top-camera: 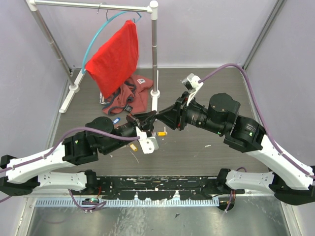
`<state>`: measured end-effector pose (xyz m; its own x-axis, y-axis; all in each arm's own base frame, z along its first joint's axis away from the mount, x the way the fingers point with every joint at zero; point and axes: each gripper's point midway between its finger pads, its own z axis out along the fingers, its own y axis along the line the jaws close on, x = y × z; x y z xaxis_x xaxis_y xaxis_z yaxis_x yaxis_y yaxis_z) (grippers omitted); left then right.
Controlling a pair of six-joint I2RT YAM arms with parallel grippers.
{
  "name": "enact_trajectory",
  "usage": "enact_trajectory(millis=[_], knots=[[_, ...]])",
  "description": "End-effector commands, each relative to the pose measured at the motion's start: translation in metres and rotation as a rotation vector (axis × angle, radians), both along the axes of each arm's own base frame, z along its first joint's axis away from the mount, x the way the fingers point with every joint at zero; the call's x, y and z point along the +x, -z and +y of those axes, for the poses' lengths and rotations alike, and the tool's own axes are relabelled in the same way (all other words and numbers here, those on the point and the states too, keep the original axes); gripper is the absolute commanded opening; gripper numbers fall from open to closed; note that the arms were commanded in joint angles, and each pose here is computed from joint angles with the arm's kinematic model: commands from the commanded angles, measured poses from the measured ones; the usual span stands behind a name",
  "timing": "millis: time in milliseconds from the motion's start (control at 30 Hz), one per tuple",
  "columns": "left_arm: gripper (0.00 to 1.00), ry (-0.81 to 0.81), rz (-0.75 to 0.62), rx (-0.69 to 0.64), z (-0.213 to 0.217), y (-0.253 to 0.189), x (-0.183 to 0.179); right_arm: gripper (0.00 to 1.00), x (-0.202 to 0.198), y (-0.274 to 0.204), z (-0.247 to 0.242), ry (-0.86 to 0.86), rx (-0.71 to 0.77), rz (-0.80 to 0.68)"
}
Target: Put the keys on the keyring
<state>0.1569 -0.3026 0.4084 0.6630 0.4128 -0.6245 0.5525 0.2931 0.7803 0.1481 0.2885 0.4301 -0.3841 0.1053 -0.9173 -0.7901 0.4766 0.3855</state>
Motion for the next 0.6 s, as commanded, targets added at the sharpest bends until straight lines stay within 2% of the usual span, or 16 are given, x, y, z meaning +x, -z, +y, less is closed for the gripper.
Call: enact_trajectory(millis=[0,100,200,333,567], knots=[[0.0,0.03,-0.01,-0.079,0.0022,-0.0278,-0.006,0.27,-0.0015,-0.017,0.0034,-0.015,0.059,-0.027],[0.0,0.03,-0.008,-0.086,0.0032,-0.0286,-0.0063,0.23,-0.0037,-0.0177,0.0026,-0.022,0.062,-0.027],[0.0,0.025,-0.009,-0.088,0.0045,-0.029,-0.0058,0.3,-0.0074,-0.0194,0.0037,-0.045,0.065,-0.029],[0.0,0.018,-0.009,-0.088,0.0059,-0.0286,-0.005,0.33,-0.0094,-0.0176,0.005,-0.059,0.058,-0.025],[0.0,0.028,-0.011,-0.097,0.007,-0.0312,-0.0069,0.11,-0.0091,-0.0153,0.0056,-0.059,0.052,-0.021]])
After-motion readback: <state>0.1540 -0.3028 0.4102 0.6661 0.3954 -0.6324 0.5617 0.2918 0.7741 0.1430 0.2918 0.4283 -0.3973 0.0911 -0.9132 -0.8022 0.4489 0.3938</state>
